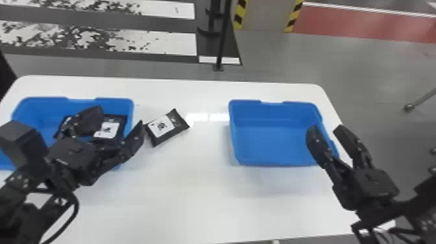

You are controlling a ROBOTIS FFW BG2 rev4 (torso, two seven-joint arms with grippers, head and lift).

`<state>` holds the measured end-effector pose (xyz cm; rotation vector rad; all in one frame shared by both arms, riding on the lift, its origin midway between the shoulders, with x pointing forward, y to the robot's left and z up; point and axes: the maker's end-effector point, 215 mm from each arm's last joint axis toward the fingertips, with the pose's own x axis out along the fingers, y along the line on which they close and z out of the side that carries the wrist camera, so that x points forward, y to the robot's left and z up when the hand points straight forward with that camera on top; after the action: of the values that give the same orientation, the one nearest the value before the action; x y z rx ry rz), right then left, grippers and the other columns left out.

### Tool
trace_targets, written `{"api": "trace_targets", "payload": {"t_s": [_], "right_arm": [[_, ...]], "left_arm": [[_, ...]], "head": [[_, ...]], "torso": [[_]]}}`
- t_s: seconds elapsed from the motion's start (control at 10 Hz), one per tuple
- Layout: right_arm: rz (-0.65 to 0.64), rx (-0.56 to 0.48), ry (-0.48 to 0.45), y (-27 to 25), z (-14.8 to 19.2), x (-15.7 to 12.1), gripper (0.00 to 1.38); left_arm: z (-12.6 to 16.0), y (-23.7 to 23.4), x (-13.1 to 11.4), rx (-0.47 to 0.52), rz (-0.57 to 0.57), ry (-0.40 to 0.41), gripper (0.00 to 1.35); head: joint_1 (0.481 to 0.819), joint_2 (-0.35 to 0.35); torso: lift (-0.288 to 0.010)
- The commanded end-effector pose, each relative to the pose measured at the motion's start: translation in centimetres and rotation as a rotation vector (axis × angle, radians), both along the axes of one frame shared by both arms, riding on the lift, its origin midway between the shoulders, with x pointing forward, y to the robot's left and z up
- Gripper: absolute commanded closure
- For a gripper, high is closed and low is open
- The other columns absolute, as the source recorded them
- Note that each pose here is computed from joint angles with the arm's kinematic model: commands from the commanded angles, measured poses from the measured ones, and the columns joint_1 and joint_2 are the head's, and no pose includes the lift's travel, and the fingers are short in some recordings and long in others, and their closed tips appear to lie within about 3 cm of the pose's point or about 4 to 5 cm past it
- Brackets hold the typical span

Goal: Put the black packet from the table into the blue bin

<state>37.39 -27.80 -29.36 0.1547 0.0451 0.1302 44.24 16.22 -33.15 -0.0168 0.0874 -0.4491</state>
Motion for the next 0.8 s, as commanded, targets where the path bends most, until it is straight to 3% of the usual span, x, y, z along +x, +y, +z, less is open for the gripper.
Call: {"api": "trace_targets", "payload": {"t_s": [0.0, 0.4, 0.7], "right_arm": [[-0.001, 0.001, 0.002, 0.0, -0.1, 0.0, 0.51], [0.005, 0.008, -0.001, 0.3, -0.1, 0.3, 0.51], [0.005, 0.008, -0.001, 0.3, -0.1, 0.3, 0.51]], "left_arm": [[-1.6, -1.9, 1.7, 0.065, -0.038, 0.031, 0.15], [-4.9, -6.0, 8.1, 0.267, -0.139, 0.065, 0.15], [-9.1, -9.7, 11.1, 0.387, -0.222, 0.148, 0.15]], "head": [[0.695, -0.157], [0.695, -0.204], [0.695, -0.229]], "torso": [[-0.11], [-0.11], [-0.11]]}}
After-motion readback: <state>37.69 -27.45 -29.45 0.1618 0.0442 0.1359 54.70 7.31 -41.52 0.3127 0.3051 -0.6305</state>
